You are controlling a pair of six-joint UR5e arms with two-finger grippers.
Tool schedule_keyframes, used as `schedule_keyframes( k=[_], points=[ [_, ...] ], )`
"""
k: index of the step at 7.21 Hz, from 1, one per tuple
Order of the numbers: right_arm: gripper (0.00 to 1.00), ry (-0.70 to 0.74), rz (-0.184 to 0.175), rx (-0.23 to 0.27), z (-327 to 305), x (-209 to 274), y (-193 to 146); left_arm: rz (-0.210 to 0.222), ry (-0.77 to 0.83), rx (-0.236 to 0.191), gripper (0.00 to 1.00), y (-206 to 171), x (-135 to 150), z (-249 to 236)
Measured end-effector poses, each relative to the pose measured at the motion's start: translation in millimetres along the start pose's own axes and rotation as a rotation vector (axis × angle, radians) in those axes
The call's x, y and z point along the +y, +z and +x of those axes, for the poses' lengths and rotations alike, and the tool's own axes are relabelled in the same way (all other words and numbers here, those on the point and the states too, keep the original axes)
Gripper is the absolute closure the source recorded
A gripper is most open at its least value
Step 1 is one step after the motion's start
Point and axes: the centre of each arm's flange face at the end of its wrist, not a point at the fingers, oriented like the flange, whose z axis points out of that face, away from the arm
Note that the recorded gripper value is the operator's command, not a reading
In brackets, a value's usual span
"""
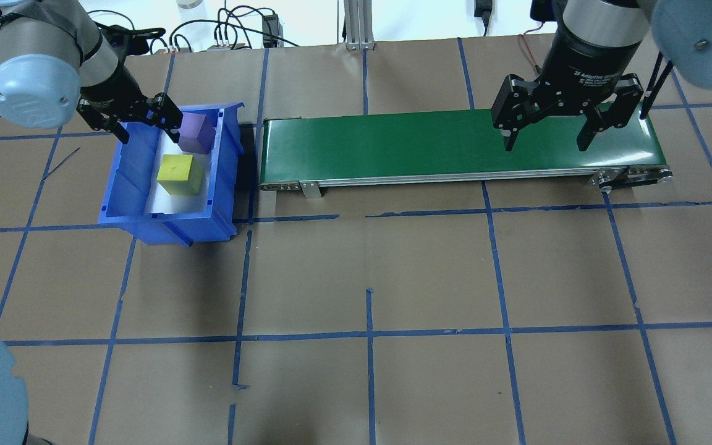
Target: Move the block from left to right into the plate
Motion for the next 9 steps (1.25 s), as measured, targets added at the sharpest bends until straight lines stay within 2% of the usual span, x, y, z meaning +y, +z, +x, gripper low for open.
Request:
schedule_keyframes(
  k=[3, 6, 7, 9],
  points=[
    [0.00, -0.003, 0.007, 0.001, 1, -1, 0, -0.003, 0.025, 0.009, 0.02, 68, -12, -8],
    [0.00, -0.001, 0.002, 0.002, 2, -2, 3, -0.024, 0.034, 0.025, 0.02, 95, -13, -8],
    [0.00, 0.000, 0.002, 0.003, 3, -2, 3, -0.030, 0.034, 0.038, 0.12, 100, -11, -6],
    [0.00, -0.001, 0.003, 0.004, 4, -2, 3, -0.033, 0.037, 0.049, 0.49, 105, -8, -4]
  ],
)
